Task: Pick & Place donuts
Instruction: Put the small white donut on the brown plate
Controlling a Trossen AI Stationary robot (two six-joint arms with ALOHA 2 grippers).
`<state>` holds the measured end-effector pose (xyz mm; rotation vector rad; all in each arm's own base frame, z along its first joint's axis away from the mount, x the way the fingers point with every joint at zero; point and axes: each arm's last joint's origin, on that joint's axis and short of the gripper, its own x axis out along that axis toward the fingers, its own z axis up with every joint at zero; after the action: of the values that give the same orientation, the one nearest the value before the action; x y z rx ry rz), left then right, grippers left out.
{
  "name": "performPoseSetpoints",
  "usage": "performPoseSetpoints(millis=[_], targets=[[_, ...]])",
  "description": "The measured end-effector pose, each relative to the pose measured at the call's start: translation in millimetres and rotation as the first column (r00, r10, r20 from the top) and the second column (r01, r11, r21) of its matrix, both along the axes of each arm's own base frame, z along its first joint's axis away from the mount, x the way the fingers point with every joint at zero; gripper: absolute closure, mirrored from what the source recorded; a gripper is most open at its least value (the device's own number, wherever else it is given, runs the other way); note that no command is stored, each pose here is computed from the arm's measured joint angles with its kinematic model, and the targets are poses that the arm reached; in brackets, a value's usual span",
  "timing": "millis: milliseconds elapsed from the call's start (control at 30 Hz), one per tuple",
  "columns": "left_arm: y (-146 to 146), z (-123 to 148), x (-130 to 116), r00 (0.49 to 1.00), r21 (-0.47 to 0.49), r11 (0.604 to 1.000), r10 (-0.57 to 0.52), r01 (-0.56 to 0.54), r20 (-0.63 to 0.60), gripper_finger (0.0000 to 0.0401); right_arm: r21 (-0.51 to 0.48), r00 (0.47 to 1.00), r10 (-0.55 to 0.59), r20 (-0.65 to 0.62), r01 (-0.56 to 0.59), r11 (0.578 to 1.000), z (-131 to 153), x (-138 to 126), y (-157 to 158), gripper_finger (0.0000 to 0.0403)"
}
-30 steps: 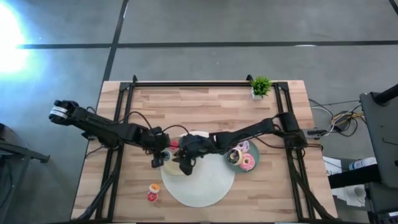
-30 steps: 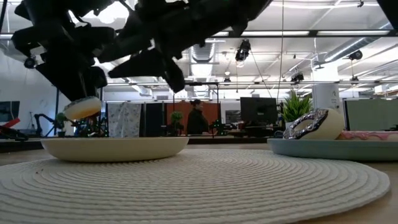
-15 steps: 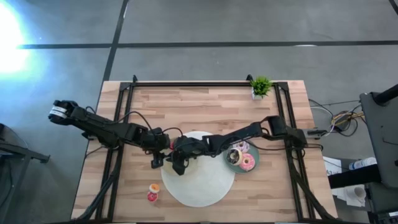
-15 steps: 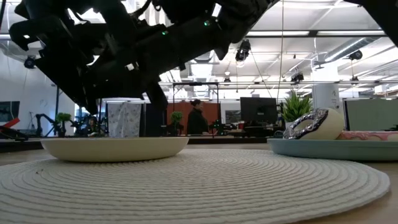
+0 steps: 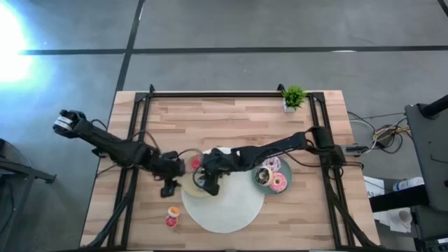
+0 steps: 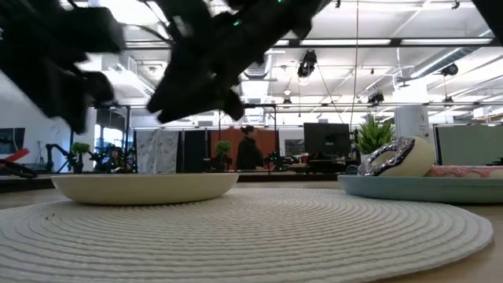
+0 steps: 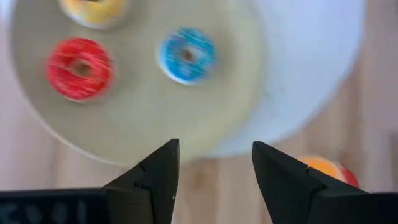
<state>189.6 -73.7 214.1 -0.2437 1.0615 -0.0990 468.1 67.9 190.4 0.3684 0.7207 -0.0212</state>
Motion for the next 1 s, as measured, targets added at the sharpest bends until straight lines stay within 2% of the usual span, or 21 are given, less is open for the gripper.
performPoseSetpoints(millis=[167,400,500,600,1000], targets=[[-33.7,7.7,-24.7,0.988,-0.044,0.988,-0.151,0.151,0.016,0.0225,-0.067,0.994,0.054,-0.099,-0.061,0.996,14.3,-19.4,0.2,0.0303],[-79.8,-0.4,-50.7,0.914,0.044,0.914,-0.404,0.402,0.029,0.0225,-0.1,0.99,0.05,-0.135,-0.063,0.993,12.7,-26.2,-2.9,0.0304],[-93.0,-2.3,-49.4,0.9,0.105,0.902,-0.428,0.419,0.081,0.0225,-0.1,0.99,0.046,-0.135,-0.06,0.993,12.9,-26.3,-2.9,0.0301],[-99.9,-7.7,-44.1,0.894,0.134,0.894,-0.44,0.427,0.084,0.0225,-0.099,0.99,0.044,-0.136,-0.058,0.993,12.8,-26.5,-3.0,0.0298],[-114.6,-30.0,-32.6,0.89,0.142,0.887,-0.451,0.44,0.064,0.0225,-0.094,0.989,0.03,-0.143,-0.043,0.995,12.3,-26.8,-5.0,0.0303]])
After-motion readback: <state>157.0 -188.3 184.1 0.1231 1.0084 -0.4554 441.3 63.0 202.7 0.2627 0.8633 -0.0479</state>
